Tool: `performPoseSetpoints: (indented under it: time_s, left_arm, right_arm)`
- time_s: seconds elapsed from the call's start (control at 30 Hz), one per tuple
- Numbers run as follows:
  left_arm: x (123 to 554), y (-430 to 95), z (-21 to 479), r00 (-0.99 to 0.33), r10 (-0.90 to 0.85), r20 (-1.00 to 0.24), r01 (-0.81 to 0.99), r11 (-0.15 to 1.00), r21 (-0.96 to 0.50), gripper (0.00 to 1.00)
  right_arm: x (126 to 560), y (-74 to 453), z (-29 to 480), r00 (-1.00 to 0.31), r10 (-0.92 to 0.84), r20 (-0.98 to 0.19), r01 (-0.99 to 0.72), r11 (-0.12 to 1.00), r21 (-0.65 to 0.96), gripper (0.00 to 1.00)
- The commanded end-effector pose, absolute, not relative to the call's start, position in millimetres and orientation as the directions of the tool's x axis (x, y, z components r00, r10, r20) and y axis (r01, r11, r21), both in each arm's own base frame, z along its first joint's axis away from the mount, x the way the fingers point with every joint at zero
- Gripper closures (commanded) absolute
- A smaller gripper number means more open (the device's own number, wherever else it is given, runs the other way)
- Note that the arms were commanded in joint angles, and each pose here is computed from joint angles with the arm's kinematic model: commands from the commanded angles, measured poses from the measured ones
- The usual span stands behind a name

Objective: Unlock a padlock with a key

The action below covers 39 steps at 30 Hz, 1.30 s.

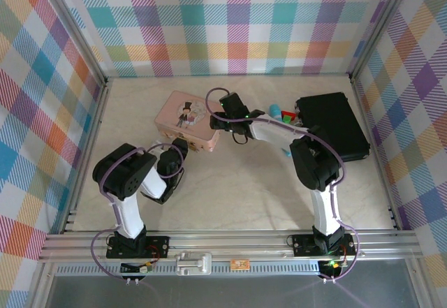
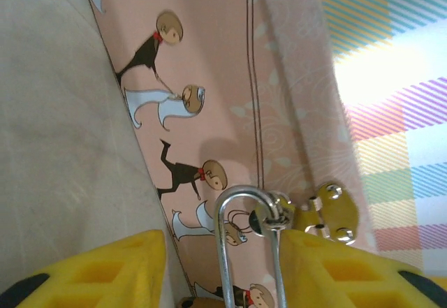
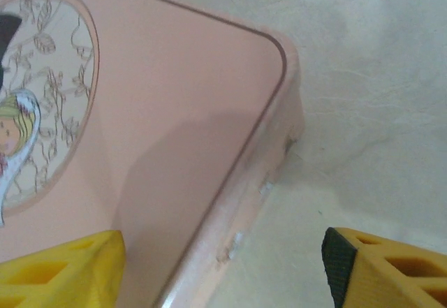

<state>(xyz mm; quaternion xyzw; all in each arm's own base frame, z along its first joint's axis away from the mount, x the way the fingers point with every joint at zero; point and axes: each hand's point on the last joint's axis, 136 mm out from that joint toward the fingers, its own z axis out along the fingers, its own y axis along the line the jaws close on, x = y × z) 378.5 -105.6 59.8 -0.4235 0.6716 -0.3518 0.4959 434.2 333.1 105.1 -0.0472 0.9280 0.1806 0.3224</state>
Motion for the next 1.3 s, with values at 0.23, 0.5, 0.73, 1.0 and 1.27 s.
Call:
performPoseSetpoints:
  time_s: [0.23, 0.5, 0.73, 1.0, 1.27]
  left_arm:
    - [373.7, -106.7, 88.7, -0.263, -0.902, -0.342, -0.126, 0.384, -0.915, 0.44]
    - [375.0, -126.4, 78.5, -0.392, -0.826, -0.404, -0.125, 0.484, -0.866, 0.44]
    - [373.9, -120.4, 91.7, -0.455, -0.722, -0.522, -0.148, 0.639, -0.755, 0.38]
    - [396.5, -120.8, 115.4, -0.474, -0.654, -0.59, -0.108, 0.708, -0.698, 0.3]
    - [447.8, -134.5, 121.8, -0.46, -0.642, -0.613, -0.043, 0.706, -0.707, 0.3]
  right_arm:
    - [371.9, 328.0, 165.1, -0.76, -0.172, -0.627, -0.433, 0.854, 0.29, 0.23]
    - [390.9, 345.7, 148.4, -0.794, -0.133, -0.593, -0.388, 0.861, 0.328, 0.18]
    - [428.6, 337.7, 106.9, -0.833, -0.064, -0.55, -0.235, 0.94, 0.246, 0.18]
    - [456.0, 306.2, 84.4, -0.814, 0.064, -0.577, -0.059, 0.98, 0.192, 0.19]
    - [472.8, 288.0, 80.2, -0.811, 0.145, -0.566, 0.005, 0.97, 0.242, 0.24]
